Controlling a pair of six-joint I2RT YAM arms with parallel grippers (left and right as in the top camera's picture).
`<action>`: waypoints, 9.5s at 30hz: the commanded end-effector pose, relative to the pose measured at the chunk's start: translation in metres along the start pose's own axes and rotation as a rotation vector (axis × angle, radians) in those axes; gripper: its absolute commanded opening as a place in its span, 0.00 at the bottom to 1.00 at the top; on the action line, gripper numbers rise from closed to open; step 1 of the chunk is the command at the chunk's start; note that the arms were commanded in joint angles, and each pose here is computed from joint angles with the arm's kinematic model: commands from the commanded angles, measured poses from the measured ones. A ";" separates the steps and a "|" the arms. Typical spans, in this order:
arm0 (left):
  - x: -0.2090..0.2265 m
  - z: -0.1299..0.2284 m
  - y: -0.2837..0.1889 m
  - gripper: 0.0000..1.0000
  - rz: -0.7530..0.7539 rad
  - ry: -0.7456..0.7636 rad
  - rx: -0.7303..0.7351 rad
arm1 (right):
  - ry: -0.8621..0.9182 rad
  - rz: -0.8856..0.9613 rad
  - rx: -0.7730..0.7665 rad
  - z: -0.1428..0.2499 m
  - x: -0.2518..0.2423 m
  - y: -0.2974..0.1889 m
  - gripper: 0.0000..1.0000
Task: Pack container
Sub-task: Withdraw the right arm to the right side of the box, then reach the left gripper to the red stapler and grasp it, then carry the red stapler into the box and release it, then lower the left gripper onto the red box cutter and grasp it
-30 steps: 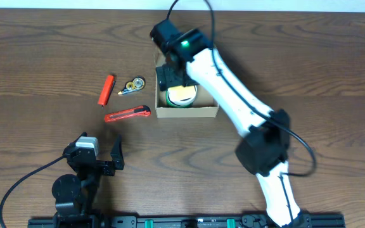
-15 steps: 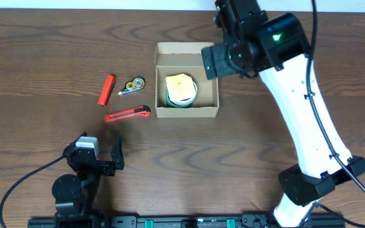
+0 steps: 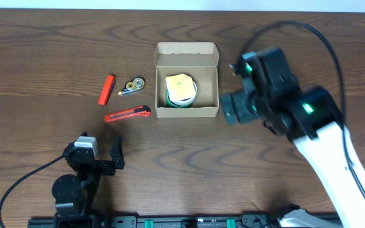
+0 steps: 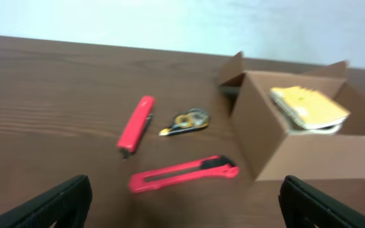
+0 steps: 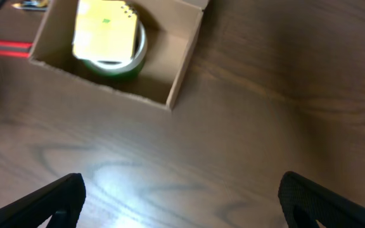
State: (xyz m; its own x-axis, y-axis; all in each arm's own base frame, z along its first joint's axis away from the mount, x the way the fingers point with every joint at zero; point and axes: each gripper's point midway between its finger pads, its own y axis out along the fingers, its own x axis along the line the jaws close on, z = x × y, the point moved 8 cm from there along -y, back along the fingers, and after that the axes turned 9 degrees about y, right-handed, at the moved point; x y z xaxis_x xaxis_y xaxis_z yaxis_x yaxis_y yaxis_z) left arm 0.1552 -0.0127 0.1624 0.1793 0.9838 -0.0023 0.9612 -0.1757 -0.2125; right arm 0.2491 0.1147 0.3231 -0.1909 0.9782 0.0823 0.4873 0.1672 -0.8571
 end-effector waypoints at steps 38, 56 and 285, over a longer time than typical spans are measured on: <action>0.037 -0.090 0.115 0.95 0.049 0.125 0.636 | -0.029 -0.020 -0.004 0.021 -0.006 -0.016 0.99; 0.091 -0.019 0.214 0.96 0.014 0.272 0.853 | -0.029 -0.020 -0.004 0.021 -0.006 -0.016 0.99; 0.007 0.061 0.208 0.46 0.405 0.534 1.281 | -0.029 -0.020 -0.004 0.021 -0.006 -0.016 0.99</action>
State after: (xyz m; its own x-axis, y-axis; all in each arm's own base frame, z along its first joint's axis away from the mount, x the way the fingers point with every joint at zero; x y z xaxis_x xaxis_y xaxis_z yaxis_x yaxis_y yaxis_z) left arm 0.3514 -0.0474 0.0746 0.7249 0.6885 0.0203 0.0777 -0.0524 -0.9956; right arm 0.2263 0.1059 0.3237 -0.2203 0.9713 0.0901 0.4789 0.1881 -0.8575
